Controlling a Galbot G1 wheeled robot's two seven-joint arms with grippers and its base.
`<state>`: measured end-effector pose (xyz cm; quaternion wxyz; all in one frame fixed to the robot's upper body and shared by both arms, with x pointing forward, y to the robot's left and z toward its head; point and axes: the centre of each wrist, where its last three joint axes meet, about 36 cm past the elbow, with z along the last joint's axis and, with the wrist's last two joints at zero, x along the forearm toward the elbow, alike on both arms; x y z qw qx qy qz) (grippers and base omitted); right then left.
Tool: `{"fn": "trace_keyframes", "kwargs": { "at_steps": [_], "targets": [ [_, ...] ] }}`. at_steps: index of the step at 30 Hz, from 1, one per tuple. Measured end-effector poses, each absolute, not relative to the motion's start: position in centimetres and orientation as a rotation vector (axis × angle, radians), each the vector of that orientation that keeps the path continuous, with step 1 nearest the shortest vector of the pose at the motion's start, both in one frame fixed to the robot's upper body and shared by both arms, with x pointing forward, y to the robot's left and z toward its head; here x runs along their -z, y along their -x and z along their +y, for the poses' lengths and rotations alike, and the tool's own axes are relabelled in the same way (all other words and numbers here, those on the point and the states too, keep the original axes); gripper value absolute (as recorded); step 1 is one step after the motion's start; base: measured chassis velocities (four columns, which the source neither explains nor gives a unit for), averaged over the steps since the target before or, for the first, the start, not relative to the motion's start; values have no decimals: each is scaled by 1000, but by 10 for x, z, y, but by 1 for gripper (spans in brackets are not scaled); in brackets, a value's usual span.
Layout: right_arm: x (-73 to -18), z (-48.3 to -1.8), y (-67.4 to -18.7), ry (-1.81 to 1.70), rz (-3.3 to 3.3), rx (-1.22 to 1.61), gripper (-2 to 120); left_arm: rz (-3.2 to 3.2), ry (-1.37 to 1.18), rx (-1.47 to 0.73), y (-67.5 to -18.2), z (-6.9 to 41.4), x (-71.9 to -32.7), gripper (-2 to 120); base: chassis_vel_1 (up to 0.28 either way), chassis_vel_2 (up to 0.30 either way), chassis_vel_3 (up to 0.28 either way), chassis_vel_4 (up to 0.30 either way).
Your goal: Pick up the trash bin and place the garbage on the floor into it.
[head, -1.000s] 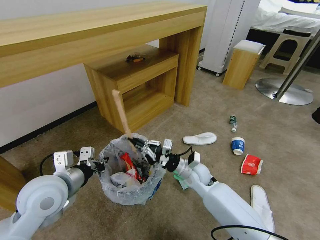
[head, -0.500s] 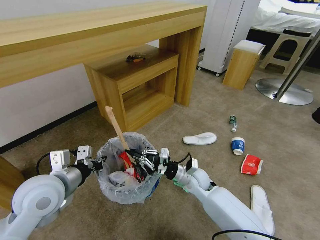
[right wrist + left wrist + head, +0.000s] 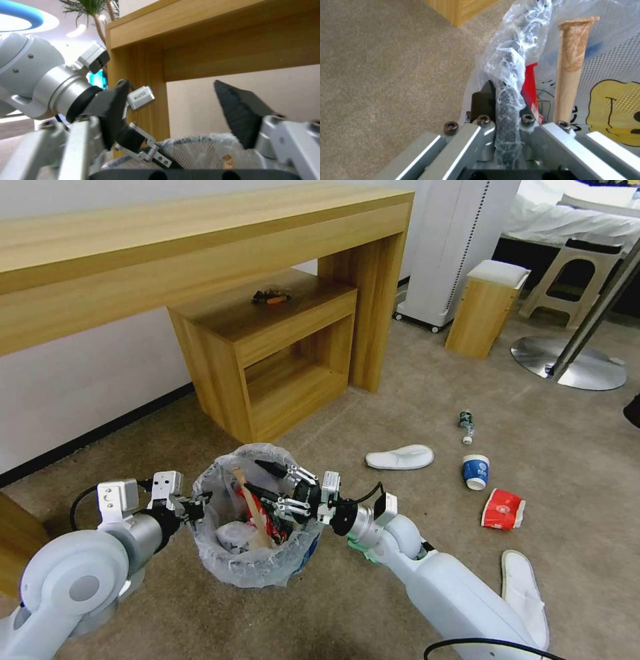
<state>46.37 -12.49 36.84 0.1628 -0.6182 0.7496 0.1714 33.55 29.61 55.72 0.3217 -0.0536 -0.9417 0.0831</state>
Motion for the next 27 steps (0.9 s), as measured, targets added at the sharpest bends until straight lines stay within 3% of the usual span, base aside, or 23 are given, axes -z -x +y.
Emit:
{"fn": "trace_keyframes", "kwargs": {
  "at_steps": [6, 19, 27],
  "targets": [
    [-375, -132, -463, 1744, 2137, -484, 97, -2479, 135, -214, -336, 297, -558, 0, 0, 0, 0, 0],
    [-415, -173, -460, 1325, 2420, -490, 100, -2498, 93, -221, -337, 303, -559, 0, 0, 0, 0, 0],
    [-451, -233, -445, 975, 2687, -341, 100, -2520, 53, -225, -342, 311, -563, 0, 0, 0, 0, 0]
  ]
}}
